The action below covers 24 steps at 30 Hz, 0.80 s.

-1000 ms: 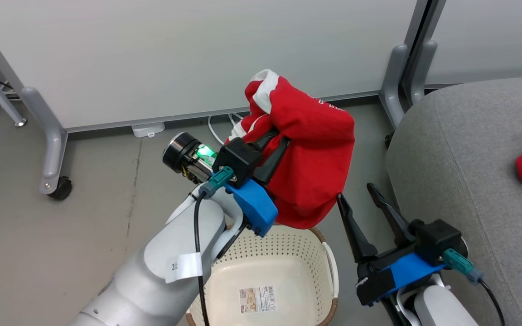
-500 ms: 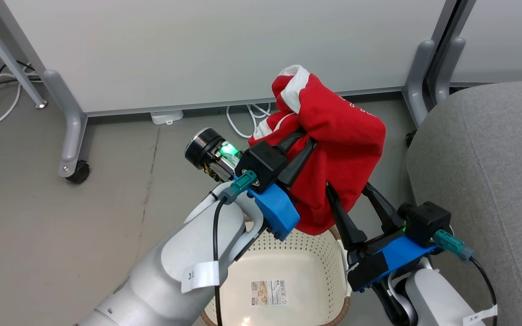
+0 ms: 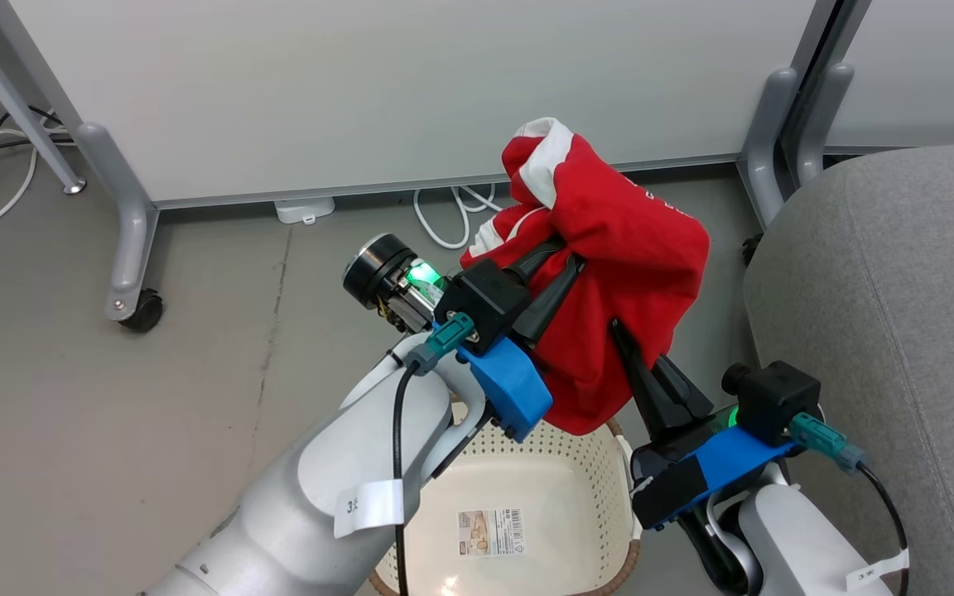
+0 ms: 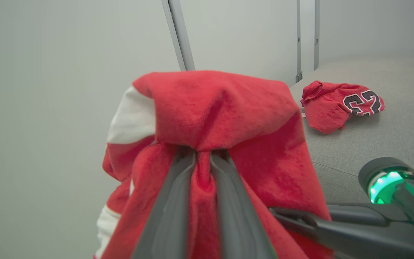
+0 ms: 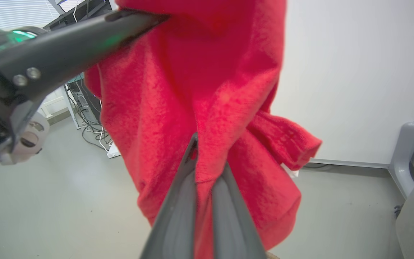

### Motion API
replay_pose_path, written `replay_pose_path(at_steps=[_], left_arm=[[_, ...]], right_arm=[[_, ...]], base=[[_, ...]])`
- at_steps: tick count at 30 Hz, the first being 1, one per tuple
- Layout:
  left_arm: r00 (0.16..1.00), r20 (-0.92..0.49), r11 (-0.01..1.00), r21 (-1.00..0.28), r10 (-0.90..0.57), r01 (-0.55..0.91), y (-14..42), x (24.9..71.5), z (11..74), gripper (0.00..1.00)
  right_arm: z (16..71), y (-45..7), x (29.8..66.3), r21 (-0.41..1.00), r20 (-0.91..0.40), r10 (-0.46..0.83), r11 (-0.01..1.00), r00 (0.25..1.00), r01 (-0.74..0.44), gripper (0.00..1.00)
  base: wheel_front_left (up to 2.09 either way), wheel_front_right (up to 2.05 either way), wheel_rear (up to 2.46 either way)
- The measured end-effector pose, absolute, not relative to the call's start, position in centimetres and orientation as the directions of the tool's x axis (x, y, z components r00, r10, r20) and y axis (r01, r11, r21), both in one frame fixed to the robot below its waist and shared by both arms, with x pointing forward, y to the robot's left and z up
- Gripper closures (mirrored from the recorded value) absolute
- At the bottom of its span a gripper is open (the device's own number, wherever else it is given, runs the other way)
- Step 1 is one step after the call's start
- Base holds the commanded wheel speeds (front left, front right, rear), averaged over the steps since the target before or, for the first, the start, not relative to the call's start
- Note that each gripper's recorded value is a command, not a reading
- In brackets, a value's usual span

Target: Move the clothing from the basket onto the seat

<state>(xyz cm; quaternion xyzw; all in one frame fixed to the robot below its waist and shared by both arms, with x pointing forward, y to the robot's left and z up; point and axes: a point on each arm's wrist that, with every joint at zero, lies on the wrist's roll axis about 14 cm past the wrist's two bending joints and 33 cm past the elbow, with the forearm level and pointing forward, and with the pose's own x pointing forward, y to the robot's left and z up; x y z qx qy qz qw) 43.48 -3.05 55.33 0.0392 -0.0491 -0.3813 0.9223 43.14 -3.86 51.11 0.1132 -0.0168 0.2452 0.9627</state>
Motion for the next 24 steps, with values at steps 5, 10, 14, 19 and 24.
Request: replay_pose_path(at_steps=[5,10,14,19,24], left_arm=[[0.702,0.059,0.703,0.112,-0.710,0.702,-3.16,43.48,55.25,1.00],[0.701,0.056,0.702,0.112,-0.711,0.703,-3.20,43.48,55.19,1.00],[0.699,0.057,0.701,0.115,-0.712,0.704,-3.24,43.45,55.24,1.00],[0.703,0.056,0.704,0.111,-0.709,0.701,-3.13,43.49,55.24,0.00],[0.705,0.062,0.707,0.110,-0.706,0.698,-3.15,43.49,55.46,0.00]], right_arm=[[51.07,-3.97,43.11,0.207,0.086,0.468,0.855,0.880,-0.475,1.00],[51.09,-4.05,43.09,0.205,0.087,0.467,0.856,0.880,-0.474,1.00],[51.19,-4.08,43.05,0.203,0.089,0.467,0.856,0.880,-0.475,1.00],[51.31,-4.15,43.01,0.199,0.091,0.467,0.857,0.880,-0.475,1.00],[51.35,-4.26,42.98,0.195,0.091,0.466,0.858,0.880,-0.475,1.00]], base=[[0.00,0.00,0.00],[0.00,0.00,0.00],[0.00,0.00,0.00],[0.00,0.00,0.00],[0.00,0.00,0.00]])
